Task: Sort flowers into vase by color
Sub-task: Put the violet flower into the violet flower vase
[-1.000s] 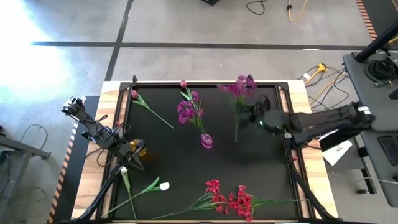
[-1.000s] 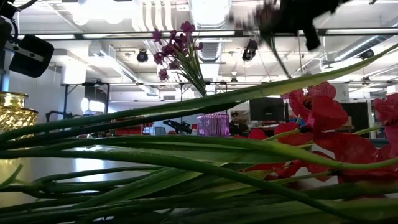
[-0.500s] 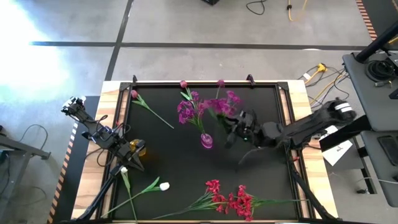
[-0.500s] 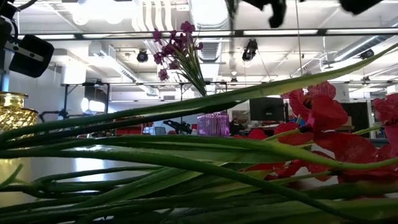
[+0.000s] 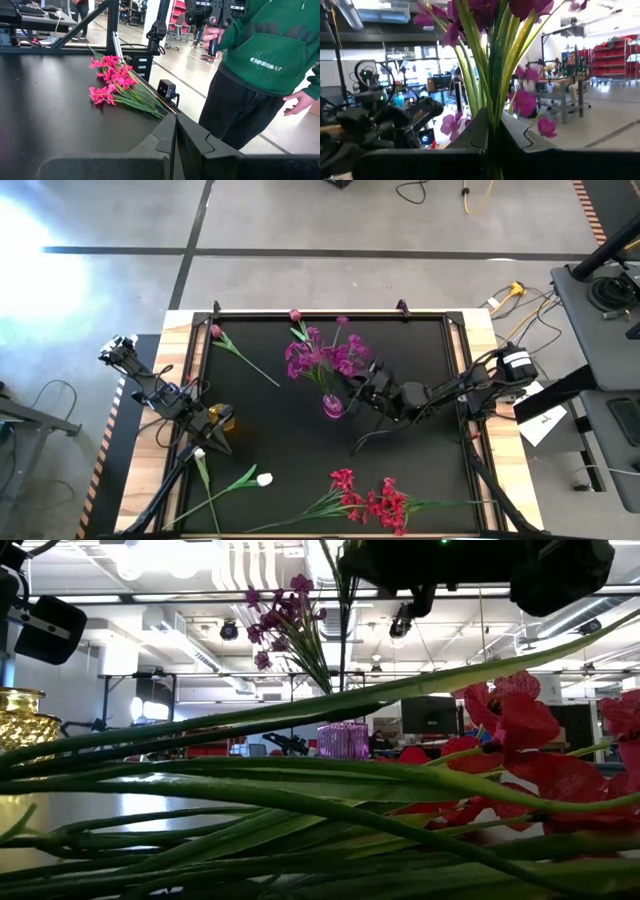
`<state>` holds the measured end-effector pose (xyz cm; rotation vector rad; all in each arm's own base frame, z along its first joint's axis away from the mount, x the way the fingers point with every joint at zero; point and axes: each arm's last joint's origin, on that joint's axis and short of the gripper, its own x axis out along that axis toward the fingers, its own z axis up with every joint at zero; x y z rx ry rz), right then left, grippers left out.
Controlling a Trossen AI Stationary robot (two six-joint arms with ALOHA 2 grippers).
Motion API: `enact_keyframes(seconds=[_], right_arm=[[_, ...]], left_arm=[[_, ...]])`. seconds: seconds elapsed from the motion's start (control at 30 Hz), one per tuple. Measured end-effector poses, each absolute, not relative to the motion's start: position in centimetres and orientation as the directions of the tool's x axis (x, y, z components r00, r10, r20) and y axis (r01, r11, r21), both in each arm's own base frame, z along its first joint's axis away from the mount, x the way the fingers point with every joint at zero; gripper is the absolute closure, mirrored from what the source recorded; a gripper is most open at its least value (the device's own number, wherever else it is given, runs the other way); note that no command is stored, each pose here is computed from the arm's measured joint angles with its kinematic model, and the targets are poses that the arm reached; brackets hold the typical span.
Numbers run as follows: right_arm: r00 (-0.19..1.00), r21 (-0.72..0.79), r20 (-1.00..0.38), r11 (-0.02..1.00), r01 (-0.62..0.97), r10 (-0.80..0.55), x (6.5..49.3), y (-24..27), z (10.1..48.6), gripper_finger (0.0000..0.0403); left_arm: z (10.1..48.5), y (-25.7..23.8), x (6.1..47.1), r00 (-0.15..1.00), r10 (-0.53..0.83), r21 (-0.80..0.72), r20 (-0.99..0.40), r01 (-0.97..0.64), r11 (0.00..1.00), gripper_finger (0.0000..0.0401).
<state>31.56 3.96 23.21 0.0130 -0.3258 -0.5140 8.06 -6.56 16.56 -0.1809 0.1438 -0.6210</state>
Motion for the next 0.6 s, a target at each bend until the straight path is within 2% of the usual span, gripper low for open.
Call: enact_keyframes(seconds=[0.6], right_arm=[[0.837, 0.067, 0.225, 0.865, 0.498, -0.499, 32.6, 3.5, 20.7, 0.0390]], left_arm=[[16.6, -6.6, 8.1, 0.804, -0.589, -0.211, -0.079, 0.564, 0.798, 0.0401]])
